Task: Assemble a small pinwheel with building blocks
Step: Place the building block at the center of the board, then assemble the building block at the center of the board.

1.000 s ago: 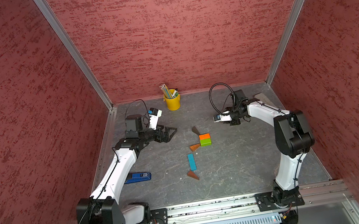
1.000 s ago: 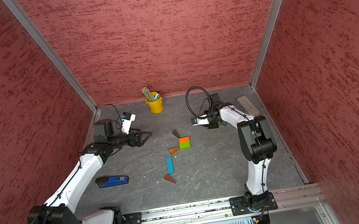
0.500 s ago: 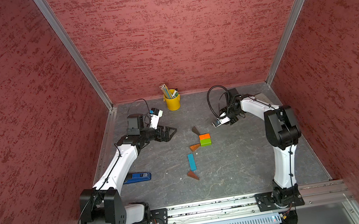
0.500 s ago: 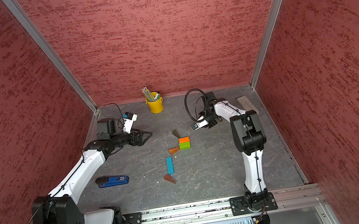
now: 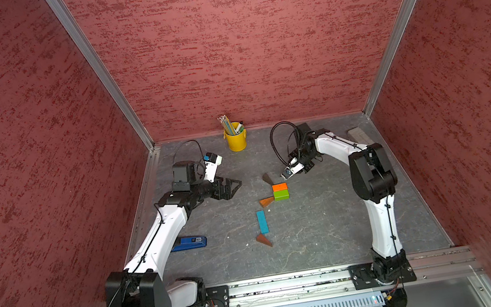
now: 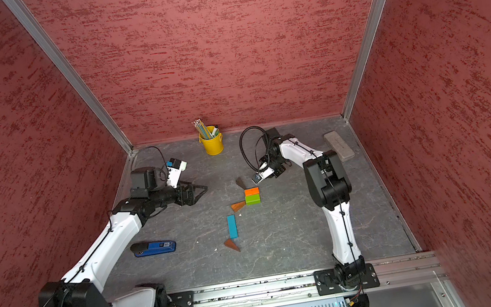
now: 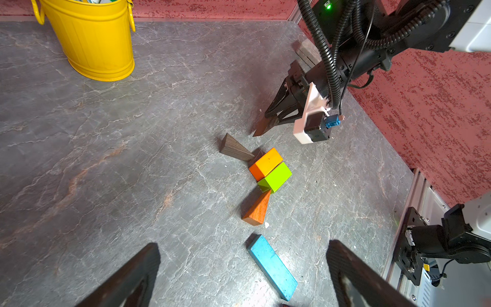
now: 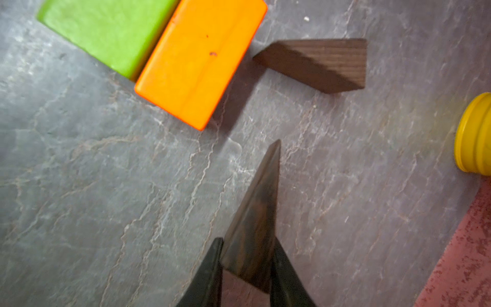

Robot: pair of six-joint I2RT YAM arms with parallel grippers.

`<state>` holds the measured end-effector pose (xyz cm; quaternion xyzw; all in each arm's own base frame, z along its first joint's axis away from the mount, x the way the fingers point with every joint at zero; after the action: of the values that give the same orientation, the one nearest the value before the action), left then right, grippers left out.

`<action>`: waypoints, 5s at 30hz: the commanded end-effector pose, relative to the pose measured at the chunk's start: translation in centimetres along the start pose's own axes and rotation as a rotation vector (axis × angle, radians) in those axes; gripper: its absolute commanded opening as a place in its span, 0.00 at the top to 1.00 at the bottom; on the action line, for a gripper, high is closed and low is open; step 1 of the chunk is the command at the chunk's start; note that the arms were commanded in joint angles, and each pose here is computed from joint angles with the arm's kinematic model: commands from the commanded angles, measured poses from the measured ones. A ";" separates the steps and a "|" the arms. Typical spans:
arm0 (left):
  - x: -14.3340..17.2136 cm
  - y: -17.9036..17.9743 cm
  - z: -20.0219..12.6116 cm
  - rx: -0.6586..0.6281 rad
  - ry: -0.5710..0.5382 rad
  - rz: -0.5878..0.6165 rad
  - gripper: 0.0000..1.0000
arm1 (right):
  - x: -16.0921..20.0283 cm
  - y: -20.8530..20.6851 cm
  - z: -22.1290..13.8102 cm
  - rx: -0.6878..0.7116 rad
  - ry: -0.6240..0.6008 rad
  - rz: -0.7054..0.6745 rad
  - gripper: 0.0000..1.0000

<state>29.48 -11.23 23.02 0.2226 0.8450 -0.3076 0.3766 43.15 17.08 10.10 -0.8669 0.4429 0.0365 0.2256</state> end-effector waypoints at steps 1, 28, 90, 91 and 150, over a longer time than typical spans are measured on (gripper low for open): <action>0.1 -0.3 -0.5 -0.001 -0.009 0.015 0.00 | 0.0 0.4 0.7 -0.045 -0.041 0.004 0.71; 0.6 -0.8 -0.9 0.007 -0.016 0.012 0.00 | 1.1 -0.7 0.7 -0.024 -0.059 0.058 0.31; -1.4 -2.5 28.7 0.002 0.570 0.264 0.78 | -1.8 4.9 -0.9 0.529 -0.157 2.150 0.42; -1.3 -2.5 28.8 0.004 0.571 0.263 0.78 | -1.8 4.8 -0.8 0.528 -0.157 2.150 0.42; -2.5 -3.6 27.0 -0.015 0.550 0.262 0.79 | 0.8 2.8 -1.9 0.657 -0.133 2.113 0.36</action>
<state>41.57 -33.18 9.34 0.4095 0.8831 -0.1828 0.1378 41.27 14.56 11.56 0.0471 0.9323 0.1423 0.3293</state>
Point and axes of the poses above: each gripper's point midway between its finger pads, its own z axis out along the fingers, its own y axis along the line the jaws close on, x = y × z, the point moved 6 cm from there along -z, back along the fingers, and after that the axes turned 3 degrees about z, right-handed, at the moved point
